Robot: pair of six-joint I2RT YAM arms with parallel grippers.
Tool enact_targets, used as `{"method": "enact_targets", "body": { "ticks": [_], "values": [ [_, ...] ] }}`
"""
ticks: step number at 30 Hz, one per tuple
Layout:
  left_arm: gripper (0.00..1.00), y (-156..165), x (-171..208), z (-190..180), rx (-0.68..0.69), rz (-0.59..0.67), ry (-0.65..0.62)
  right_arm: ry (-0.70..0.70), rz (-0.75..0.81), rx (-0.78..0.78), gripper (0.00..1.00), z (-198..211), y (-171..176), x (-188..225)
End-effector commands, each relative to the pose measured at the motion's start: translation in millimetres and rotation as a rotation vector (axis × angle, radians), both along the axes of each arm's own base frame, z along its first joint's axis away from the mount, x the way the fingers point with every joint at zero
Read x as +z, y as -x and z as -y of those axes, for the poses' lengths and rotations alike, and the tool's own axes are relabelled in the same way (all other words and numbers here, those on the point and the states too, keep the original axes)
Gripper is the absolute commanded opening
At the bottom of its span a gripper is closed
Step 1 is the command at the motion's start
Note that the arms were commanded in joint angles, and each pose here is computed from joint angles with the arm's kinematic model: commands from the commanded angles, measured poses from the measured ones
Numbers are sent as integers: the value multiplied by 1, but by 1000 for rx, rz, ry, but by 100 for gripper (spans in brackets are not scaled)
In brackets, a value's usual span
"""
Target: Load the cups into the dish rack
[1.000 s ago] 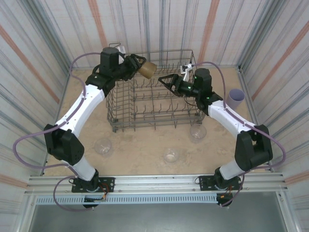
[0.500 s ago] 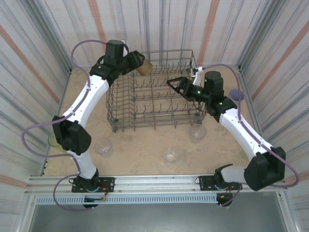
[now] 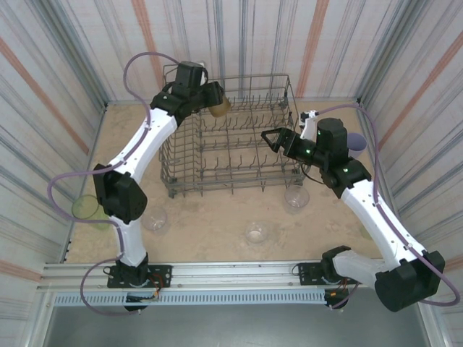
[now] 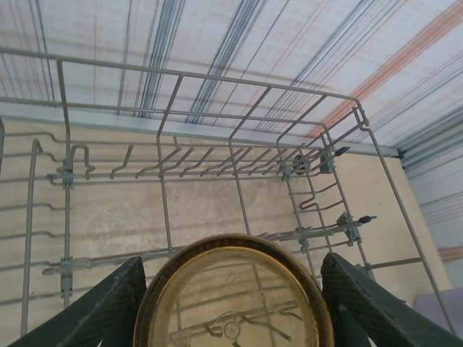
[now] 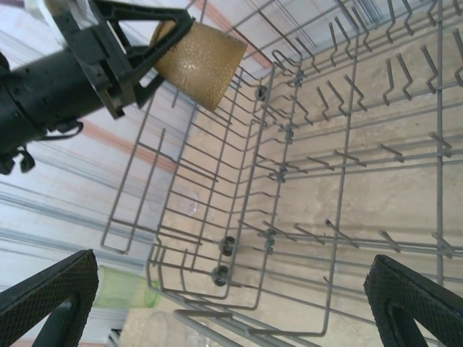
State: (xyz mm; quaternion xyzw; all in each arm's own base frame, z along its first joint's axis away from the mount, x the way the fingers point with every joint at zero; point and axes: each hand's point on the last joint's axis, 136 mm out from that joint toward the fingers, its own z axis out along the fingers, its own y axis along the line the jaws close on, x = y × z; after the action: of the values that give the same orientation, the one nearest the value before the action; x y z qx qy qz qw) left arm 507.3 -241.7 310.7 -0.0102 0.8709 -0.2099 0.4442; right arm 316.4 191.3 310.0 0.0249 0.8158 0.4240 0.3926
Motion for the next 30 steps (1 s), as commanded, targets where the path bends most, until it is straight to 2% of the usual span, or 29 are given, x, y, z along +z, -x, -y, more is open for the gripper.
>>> {"method": "enact_targets", "body": {
  "ticks": [1,17,26,27,30],
  "values": [
    [0,-8,7,1,-7,69,-99,71,10,19,99,5,10,-8],
    [0,-27,-30,13,15,116,-314,166,23,71,99,9,24,-18],
    [0,-34,-49,16,26,105,-360,240,57,42,99,23,31,-17],
    [0,-38,-64,17,22,87,-378,244,56,41,99,23,31,-18],
    [0,-42,-70,16,28,93,-402,249,56,40,99,25,31,-19]
  ]
}}
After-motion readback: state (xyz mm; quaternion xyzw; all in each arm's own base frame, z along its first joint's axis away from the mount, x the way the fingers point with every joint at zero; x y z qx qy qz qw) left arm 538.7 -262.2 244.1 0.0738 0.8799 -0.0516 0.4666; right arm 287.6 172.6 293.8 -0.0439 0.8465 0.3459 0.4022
